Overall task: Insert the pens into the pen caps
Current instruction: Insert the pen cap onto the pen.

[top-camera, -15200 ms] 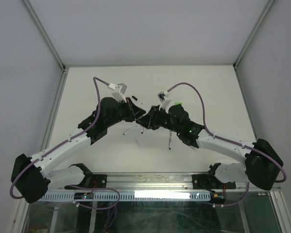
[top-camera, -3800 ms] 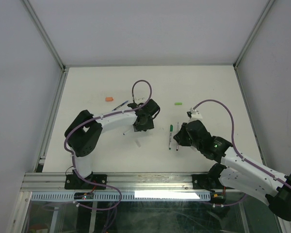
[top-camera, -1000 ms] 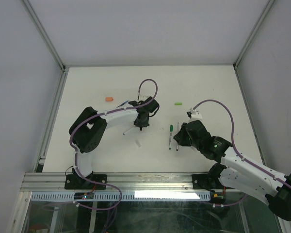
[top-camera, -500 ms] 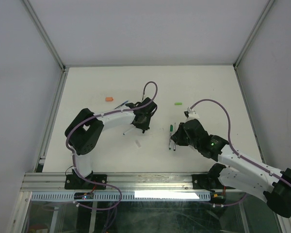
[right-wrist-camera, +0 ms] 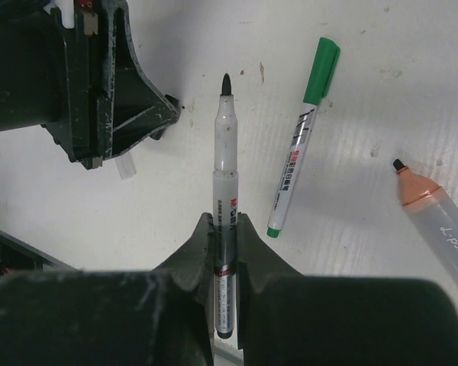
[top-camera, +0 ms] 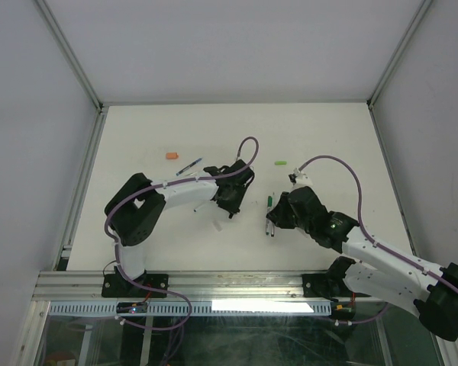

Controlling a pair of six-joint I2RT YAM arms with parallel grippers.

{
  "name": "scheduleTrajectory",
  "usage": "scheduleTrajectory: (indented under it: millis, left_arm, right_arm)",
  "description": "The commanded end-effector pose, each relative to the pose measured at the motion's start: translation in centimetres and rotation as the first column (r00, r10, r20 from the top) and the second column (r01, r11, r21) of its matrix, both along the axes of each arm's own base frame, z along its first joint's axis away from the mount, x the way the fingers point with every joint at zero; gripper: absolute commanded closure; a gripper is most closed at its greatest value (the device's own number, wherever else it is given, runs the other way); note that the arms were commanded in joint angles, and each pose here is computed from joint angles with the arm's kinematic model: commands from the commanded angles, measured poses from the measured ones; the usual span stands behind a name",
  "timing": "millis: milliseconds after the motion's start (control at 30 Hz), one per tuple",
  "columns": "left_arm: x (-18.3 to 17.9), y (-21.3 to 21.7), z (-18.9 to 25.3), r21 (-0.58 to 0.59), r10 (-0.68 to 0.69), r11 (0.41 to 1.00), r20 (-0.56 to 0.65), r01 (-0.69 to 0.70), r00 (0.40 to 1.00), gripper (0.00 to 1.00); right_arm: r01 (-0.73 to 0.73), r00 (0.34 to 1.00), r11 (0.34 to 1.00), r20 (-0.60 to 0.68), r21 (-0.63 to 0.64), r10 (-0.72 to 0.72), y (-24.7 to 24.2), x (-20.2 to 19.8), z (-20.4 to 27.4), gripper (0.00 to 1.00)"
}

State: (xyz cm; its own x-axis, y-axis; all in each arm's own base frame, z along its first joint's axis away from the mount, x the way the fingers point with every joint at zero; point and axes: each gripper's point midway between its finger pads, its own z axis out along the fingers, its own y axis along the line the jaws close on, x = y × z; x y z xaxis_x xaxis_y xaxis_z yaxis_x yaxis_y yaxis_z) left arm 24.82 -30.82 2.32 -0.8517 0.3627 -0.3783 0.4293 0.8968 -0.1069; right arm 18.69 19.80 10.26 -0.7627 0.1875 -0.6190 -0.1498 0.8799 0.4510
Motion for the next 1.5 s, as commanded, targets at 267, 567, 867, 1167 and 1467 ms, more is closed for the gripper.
scheduleTrajectory:
  millis: [267, 567, 867, 1167, 1467]
  left_arm:
    - [-1.0, 0.5, -1.4, 0.128, -0.066, 0.989, -0.014, 0.067, 0.998, 0.69]
    - [-0.9, 0.7, -1.8, 0.152, -0.051, 0.987, -0.008, 0.051, 0.999, 0.93]
    - [-0.1, -1.0, 0.4, 0.034, -0.04, 0.999, 0.054, 0.038, 0.998, 1.0]
    - [0.6, -2.7, 3.1, -0.134, 0.01, 0.991, 0.095, 0.003, 0.995, 0.97]
    - [1.0, -3.2, 4.8, -0.286, 0.098, 0.955, 0.041, -0.082, 0.994, 0.92]
  right_arm:
    - [0.007, 0.999, 0.998, 0.038, 0.062, -0.01, 0.7, 0.6, 1.5, 1.0]
    - [0.01, 0.999, 0.998, 0.038, 0.059, -0.012, 0.7, 0.7, 1.5, 1.0]
    - [0.001, 1.0, 0.995, 0.025, 0.101, -0.004, 1.5, 0.6, 1.3, 1.0]
    - [-0.008, 1.0, 0.978, -0.012, 0.208, 0.011, 3.0, 0.0, 0.2, 1.0]
    - [-0.058, 0.993, 0.927, -0.076, 0.371, 0.093, 5.9, -1.7, -1.7, 1.0]
